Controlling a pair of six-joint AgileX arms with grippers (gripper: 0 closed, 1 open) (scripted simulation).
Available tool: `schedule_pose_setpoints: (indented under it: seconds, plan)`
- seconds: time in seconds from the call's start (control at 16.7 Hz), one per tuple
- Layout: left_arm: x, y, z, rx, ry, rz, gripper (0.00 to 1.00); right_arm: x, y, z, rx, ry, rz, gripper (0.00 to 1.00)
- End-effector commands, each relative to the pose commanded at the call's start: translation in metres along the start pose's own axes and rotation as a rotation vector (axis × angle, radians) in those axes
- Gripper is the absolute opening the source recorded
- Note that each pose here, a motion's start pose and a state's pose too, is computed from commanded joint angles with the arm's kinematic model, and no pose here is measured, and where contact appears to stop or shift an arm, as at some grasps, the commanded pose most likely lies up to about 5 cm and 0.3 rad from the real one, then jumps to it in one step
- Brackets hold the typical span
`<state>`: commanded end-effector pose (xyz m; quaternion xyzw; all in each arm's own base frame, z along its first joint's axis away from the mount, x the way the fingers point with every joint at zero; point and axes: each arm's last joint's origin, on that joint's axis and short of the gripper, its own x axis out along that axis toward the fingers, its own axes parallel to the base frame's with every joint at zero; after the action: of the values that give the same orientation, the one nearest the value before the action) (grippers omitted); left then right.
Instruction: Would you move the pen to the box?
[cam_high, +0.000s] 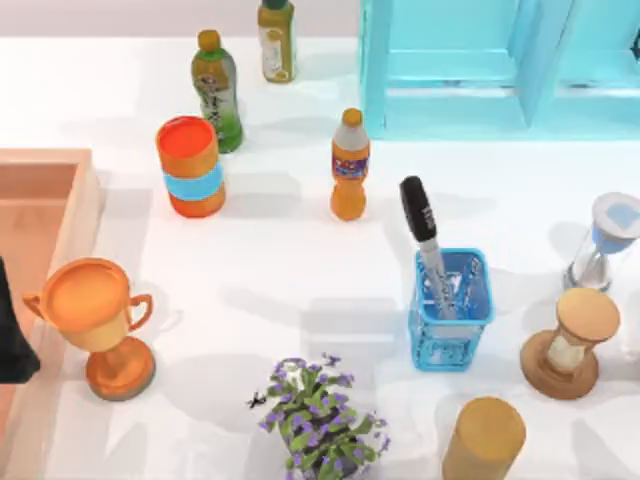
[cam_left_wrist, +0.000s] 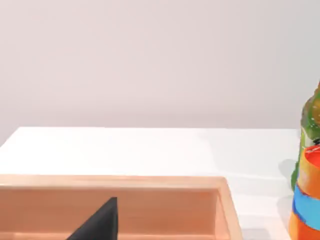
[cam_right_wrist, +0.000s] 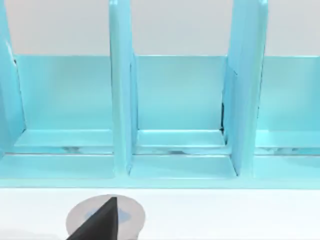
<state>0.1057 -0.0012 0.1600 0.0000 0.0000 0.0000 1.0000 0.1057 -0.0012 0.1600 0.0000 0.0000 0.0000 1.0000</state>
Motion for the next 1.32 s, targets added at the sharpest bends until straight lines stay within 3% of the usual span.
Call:
schedule_pose_setpoints:
  seconds: [0.3, 0.6, 0.96, 1.32]
  plan:
    - [0.003, -0.005, 0.006, -0.028, -0.008, -0.041, 1.00, 0.000, 0.000, 0.000, 0.000, 0.000, 0.000, 1.00]
    - [0.021, -0.031, 0.028, -0.146, 0.011, -0.208, 1.00, 0.000, 0.000, 0.000, 0.000, 0.000, 0.000, 1.00]
    - [0.060, -0.103, 0.029, -0.309, 0.148, -0.437, 1.00, 0.000, 0.000, 0.000, 0.000, 0.000, 0.000, 1.00]
    - [0.068, -0.189, -0.020, -0.413, 0.319, -0.582, 1.00, 0.000, 0.000, 0.000, 0.000, 0.000, 0.000, 1.00]
